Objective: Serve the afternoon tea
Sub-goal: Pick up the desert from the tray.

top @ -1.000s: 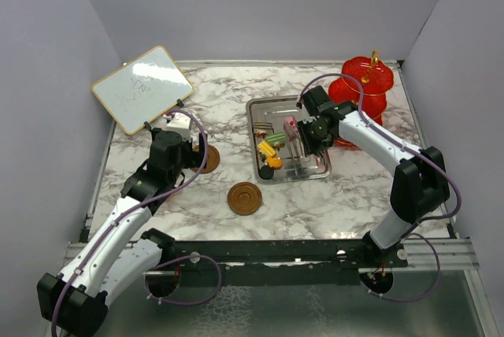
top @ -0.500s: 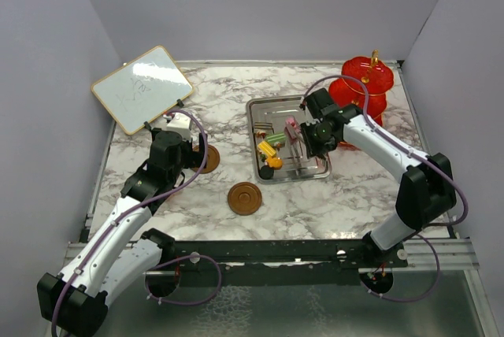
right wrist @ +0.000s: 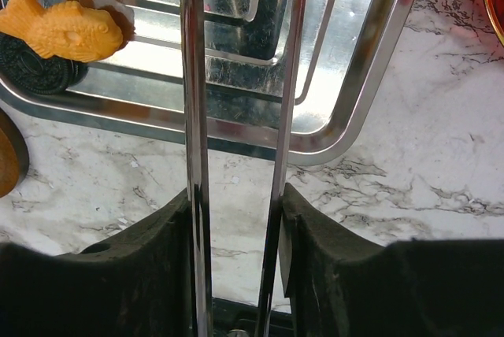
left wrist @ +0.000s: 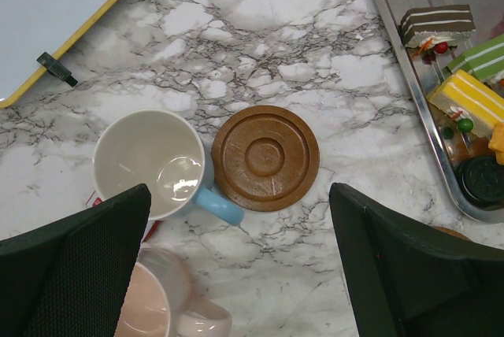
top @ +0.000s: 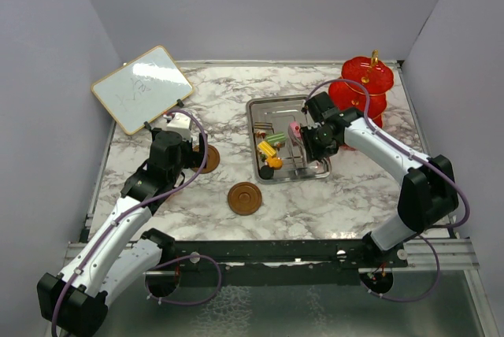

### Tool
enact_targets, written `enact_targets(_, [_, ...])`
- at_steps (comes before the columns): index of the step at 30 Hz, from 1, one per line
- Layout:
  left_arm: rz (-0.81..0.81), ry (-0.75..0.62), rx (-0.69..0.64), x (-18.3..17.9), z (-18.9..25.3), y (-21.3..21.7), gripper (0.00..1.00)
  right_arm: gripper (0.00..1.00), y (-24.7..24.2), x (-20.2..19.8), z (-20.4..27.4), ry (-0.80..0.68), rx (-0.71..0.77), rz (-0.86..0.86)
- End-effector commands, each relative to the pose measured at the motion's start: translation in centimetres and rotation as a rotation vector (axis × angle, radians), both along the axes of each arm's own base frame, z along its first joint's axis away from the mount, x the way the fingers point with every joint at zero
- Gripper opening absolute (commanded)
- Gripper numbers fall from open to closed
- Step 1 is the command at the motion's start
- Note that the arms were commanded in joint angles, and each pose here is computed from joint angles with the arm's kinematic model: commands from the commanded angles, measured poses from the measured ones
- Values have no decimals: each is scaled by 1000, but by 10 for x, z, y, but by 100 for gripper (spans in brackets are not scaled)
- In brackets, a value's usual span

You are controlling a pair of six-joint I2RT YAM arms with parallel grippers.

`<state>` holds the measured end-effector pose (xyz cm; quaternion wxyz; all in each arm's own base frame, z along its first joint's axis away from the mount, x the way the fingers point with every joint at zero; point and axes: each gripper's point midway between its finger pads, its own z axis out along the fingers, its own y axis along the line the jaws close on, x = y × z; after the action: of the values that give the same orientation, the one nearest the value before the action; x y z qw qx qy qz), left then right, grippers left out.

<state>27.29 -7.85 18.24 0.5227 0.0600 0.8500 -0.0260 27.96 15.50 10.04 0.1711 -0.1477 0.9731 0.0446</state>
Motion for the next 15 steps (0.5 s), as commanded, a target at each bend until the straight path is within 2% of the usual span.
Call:
enact_targets(1, [-11, -32, -17, 3, 17, -2, 99, 40, 5, 9, 13, -54, 31, -8])
enact_targets(8, [-13, -32, -18, 3, 16, -3, 99, 28, 1, 7, 19, -68, 25, -17])
enact_targets(15, [-12, -32, -18, 3, 16, -2, 99, 25, 0, 10, 56, -163, 68, -38])
